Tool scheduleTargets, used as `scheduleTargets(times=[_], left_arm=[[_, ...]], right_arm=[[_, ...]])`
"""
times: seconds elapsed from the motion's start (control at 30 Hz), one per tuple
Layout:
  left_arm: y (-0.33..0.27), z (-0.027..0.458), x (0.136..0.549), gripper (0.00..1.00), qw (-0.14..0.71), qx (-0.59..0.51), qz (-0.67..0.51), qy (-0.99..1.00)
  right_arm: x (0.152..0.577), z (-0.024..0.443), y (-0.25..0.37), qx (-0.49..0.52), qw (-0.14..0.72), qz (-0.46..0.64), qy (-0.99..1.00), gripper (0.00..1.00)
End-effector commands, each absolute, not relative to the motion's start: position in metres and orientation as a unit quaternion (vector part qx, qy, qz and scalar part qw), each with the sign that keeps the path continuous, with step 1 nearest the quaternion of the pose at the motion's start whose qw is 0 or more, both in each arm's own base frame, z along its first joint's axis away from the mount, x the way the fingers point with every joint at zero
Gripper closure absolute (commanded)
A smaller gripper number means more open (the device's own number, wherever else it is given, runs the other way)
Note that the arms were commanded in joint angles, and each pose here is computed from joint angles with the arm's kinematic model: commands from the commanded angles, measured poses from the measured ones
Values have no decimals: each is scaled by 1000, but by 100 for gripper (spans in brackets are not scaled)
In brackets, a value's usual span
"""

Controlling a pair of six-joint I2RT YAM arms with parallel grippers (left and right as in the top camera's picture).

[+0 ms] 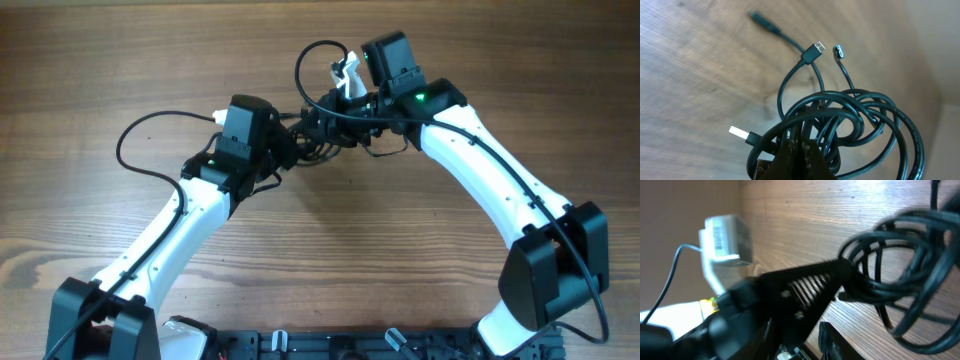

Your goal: Untangle cables

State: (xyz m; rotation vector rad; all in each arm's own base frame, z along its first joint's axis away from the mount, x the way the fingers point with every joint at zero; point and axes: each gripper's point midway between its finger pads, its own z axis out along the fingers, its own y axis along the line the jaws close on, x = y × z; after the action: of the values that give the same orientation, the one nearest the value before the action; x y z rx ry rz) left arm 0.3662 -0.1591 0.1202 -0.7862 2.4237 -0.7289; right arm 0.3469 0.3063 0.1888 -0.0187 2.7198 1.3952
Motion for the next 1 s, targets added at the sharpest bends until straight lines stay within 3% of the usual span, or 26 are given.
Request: scheduleTargets(times=[0.0,0.2,0.47,0.77,0.97], left_arm=[[-167,145,376,96,269,-292,-307,865],[-169,173,378,96,300,-276,-334,850],[-188,184,367,96,272,-237,-379,852],[-182,164,353,96,266,-170,-329,890],[-134,137,354,65,314,-28,-161,935]], right_arm=[[354,165,304,37,28,428,902,69],[365,134,304,58,13,413,909,69],[395,122,272,97,44,391,914,69],[384,120,274,26,52,386,921,66],[380,117,268,-7,55,379,924,54]])
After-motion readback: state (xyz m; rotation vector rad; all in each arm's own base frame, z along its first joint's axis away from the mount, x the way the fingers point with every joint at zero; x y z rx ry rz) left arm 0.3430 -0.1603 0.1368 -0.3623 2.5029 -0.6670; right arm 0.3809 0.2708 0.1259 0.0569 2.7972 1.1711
